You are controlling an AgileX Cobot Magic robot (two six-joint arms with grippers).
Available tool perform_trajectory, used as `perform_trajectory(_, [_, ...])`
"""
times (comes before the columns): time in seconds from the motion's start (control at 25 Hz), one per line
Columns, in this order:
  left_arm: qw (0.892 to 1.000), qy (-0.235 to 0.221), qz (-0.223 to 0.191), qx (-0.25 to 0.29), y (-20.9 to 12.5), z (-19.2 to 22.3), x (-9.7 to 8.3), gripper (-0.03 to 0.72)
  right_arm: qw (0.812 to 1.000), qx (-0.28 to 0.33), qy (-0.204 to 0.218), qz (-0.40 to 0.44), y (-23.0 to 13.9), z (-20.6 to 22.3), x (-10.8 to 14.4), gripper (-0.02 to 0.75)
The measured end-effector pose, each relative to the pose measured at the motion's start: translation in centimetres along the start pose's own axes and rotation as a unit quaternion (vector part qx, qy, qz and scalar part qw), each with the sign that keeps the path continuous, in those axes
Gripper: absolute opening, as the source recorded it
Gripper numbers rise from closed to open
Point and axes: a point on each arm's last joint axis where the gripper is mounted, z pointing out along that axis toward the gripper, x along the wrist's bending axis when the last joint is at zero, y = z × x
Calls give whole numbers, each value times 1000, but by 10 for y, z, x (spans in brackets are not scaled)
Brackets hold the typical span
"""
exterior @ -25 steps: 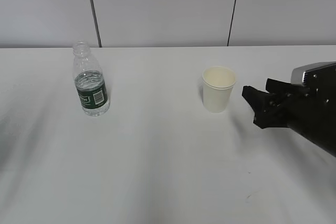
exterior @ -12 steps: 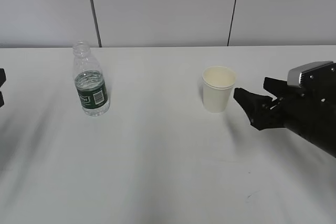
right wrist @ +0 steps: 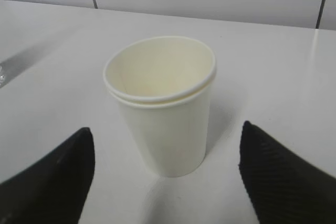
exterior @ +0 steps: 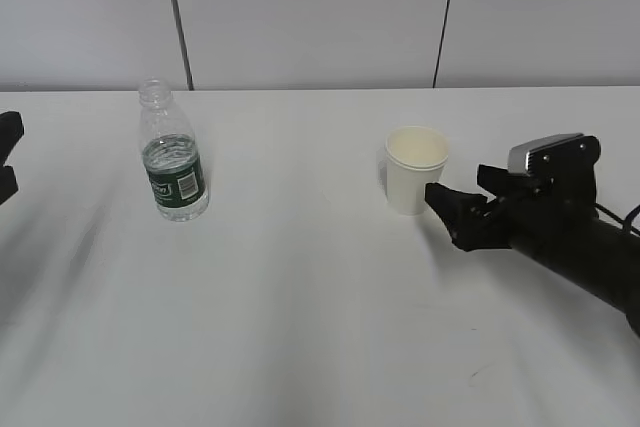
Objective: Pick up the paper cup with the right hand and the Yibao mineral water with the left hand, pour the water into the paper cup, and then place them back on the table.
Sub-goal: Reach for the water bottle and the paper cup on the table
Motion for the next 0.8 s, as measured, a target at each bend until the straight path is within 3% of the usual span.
perform_trajectory(0.8, [1000,0,0,-10,2,0,0,468,999,-14,45,22,-22,66,-15,670])
